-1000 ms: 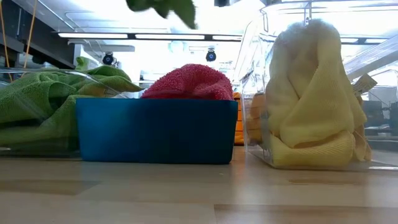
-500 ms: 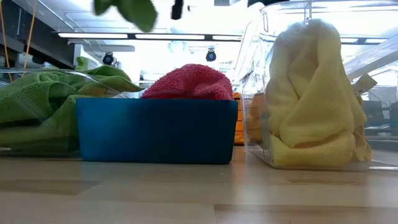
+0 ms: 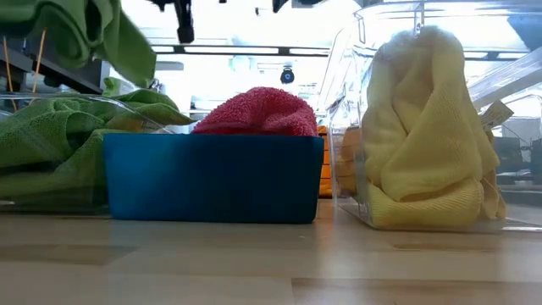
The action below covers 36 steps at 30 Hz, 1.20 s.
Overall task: Sort microfiber towel by color & place in baskets
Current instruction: Put the green microfiber cloth into the left transparent bin
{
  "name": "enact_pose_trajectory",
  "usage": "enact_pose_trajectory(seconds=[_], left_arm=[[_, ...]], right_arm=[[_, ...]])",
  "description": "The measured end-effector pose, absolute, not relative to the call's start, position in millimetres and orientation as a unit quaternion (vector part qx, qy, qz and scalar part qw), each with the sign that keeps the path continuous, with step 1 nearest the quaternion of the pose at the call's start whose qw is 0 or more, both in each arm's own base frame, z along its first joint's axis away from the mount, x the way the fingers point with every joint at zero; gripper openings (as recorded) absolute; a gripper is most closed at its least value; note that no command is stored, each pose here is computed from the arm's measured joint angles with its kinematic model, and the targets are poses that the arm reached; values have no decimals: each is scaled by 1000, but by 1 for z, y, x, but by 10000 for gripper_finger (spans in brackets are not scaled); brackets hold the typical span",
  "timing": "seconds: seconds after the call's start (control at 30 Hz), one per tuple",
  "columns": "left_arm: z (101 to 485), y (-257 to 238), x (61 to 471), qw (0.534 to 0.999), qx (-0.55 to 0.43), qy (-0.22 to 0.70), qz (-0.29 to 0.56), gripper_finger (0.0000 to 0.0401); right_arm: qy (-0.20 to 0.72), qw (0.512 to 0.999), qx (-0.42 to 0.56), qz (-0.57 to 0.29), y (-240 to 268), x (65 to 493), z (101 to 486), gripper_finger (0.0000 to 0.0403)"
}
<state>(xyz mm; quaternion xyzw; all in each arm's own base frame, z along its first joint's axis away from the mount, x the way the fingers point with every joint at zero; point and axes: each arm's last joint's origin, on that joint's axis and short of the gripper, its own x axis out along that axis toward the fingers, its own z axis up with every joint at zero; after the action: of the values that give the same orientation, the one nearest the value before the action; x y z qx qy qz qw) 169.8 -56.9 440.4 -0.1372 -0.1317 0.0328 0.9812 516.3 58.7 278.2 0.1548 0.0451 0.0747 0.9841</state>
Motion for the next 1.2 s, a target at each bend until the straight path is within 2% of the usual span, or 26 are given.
enact_pose_trajectory(seconds=[0.33, 0.43, 0.63, 0.83, 0.93, 1.07, 1.2], left_arm=[[440, -57, 170, 981, -137, -131, 32, 241], [440, -57, 170, 981, -142, -129, 31, 241], [440, -57, 170, 981, -144, -128, 30, 241], [439, -57, 169, 981, -142, -124, 30, 241], [439, -56, 167, 981, -145, -122, 30, 241], [439, -54, 162, 981, -157, -112, 30, 241], [438, -51, 157, 980, -169, -102, 30, 241]], right_arm=[[74, 967, 237, 50, 50, 531, 254, 15], [74, 968, 240, 27, 48, 531, 254, 46], [86, 964, 250, 22, 48, 530, 254, 162], [112, 963, 234, 73, 42, 528, 256, 257], [156, 958, 231, 67, 38, 523, 254, 278], [204, 955, 207, 56, 31, 518, 249, 281], [229, 956, 174, 66, 22, 504, 270, 276]])
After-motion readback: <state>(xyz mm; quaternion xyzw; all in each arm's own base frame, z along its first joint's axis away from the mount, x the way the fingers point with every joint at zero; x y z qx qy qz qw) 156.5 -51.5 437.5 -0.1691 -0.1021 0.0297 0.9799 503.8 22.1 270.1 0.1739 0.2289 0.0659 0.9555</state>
